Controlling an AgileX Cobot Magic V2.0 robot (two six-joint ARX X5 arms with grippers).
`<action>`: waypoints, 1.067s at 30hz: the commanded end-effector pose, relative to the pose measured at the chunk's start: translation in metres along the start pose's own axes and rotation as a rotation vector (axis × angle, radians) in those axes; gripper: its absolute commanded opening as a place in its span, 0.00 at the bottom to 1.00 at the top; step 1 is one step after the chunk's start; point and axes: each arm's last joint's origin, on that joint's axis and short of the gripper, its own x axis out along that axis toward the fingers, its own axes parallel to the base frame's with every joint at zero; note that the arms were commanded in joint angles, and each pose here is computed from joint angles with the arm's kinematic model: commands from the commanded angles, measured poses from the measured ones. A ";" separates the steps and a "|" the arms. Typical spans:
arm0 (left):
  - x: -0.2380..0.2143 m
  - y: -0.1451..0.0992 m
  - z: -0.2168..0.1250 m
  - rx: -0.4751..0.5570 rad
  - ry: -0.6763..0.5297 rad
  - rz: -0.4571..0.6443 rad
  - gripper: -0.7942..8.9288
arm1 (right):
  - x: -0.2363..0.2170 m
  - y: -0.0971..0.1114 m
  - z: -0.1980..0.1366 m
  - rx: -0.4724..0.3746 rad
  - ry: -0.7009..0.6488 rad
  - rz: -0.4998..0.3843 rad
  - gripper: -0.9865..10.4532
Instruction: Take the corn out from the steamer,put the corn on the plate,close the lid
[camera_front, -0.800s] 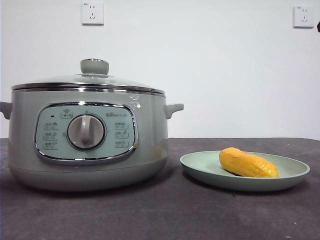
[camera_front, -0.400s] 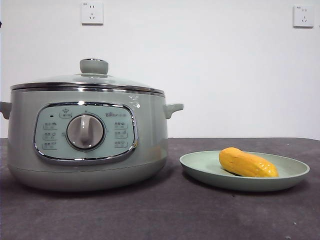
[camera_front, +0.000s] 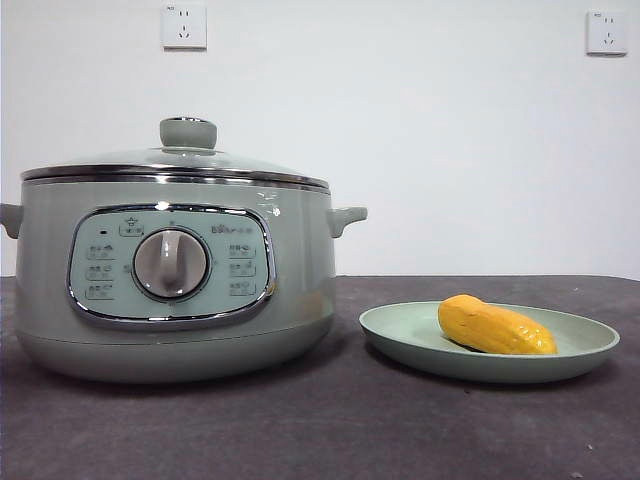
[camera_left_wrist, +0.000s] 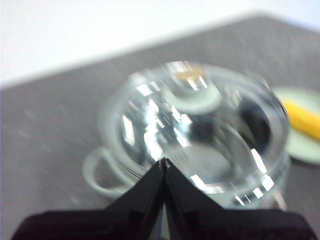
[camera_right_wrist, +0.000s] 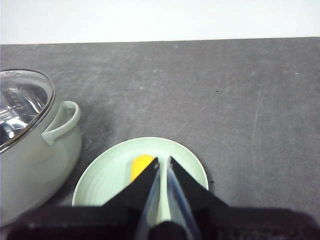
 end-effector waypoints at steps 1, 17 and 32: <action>-0.007 0.006 -0.008 0.004 -0.064 0.080 0.08 | 0.001 0.000 -0.002 0.010 0.000 -0.003 0.11; 0.032 0.023 -0.099 -0.081 -0.112 0.308 0.08 | 0.001 0.000 -0.002 0.010 0.000 -0.003 0.11; 0.039 0.021 -0.129 -0.135 -0.050 0.306 0.08 | 0.001 0.000 -0.002 0.009 0.001 -0.003 0.11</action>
